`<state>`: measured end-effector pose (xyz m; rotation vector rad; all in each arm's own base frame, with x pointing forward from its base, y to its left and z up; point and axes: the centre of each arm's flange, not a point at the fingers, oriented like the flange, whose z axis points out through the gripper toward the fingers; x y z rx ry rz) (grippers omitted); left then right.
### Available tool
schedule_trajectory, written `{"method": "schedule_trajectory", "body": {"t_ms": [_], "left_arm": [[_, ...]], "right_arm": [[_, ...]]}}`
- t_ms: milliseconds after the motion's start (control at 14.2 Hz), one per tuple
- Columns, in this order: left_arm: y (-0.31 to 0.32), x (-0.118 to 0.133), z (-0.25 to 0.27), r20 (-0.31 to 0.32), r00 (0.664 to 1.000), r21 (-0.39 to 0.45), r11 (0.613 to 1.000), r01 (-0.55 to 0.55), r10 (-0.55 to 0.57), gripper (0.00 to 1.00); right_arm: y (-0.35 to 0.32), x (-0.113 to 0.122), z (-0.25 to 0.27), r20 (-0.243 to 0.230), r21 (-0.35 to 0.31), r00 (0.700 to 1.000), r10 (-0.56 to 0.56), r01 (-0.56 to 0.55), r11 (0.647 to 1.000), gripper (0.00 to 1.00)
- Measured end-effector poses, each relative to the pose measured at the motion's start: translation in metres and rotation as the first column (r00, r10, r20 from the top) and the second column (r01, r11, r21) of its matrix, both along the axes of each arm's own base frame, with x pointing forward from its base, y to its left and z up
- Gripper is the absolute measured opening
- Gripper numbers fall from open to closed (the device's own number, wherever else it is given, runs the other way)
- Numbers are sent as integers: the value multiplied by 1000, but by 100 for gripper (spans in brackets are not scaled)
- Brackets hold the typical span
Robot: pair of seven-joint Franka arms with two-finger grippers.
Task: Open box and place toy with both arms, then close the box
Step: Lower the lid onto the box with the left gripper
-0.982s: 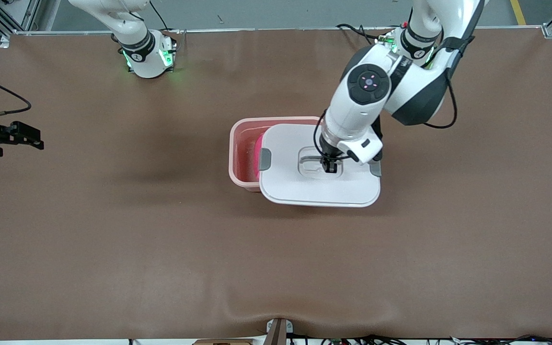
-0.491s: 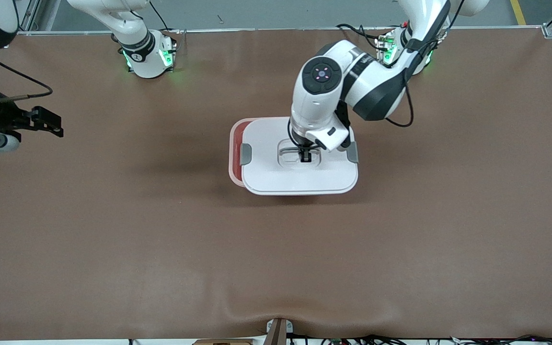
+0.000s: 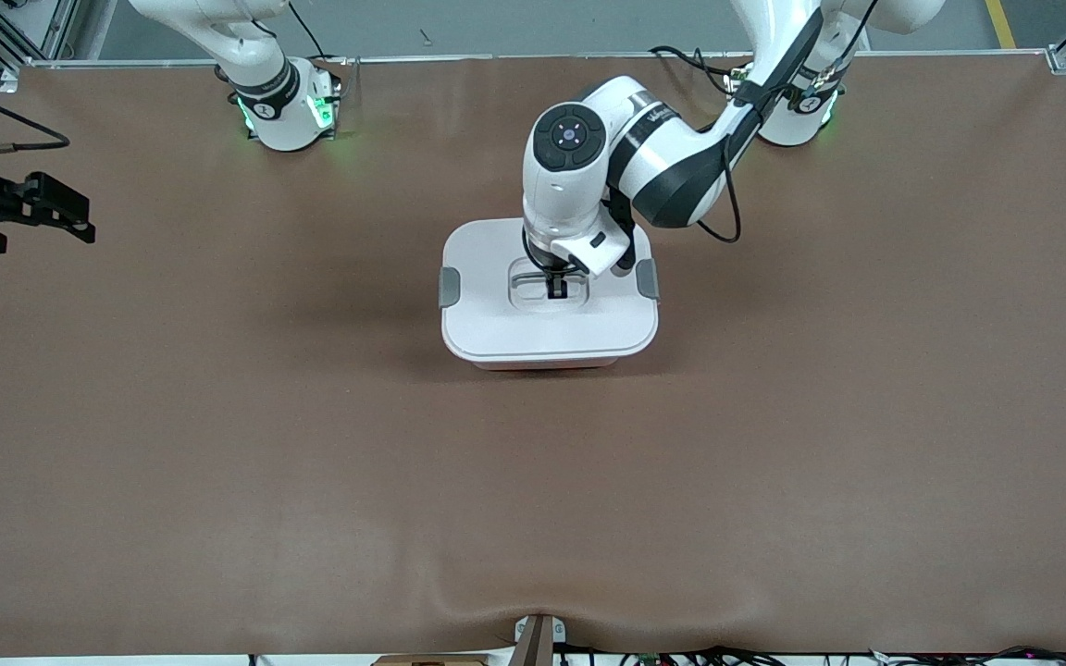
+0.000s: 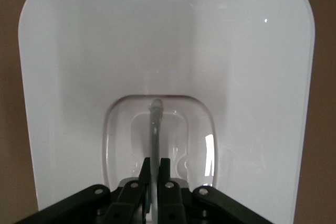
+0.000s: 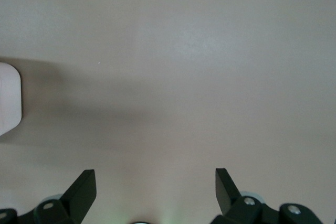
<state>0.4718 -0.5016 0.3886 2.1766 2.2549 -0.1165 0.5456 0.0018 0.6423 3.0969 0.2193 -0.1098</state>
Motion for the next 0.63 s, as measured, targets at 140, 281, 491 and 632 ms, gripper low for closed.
{"method": "schedule_trajectory", "body": {"t_ms": [140,281,491,632], "left_arm": [[-2,1,-7,1,1000,-4,1000,0,0,7],[-5,0,-18,-9,1000,2,1000,4,-4,7],[-13,-8,-30,-22,1000,11,1000,20,-20,7],[-15,-10,-31,-24,999,13,1000,24,-24,7]], "right_arm": [[0,-3,4,-11,0,1000,-6,6,1000,100],[0,-3,6,-7,7,1000,-13,13,1000,100],[-5,4,4,35,35,999,-27,25,999,100],[-12,9,-4,53,38,998,-41,39,999,100]]}}
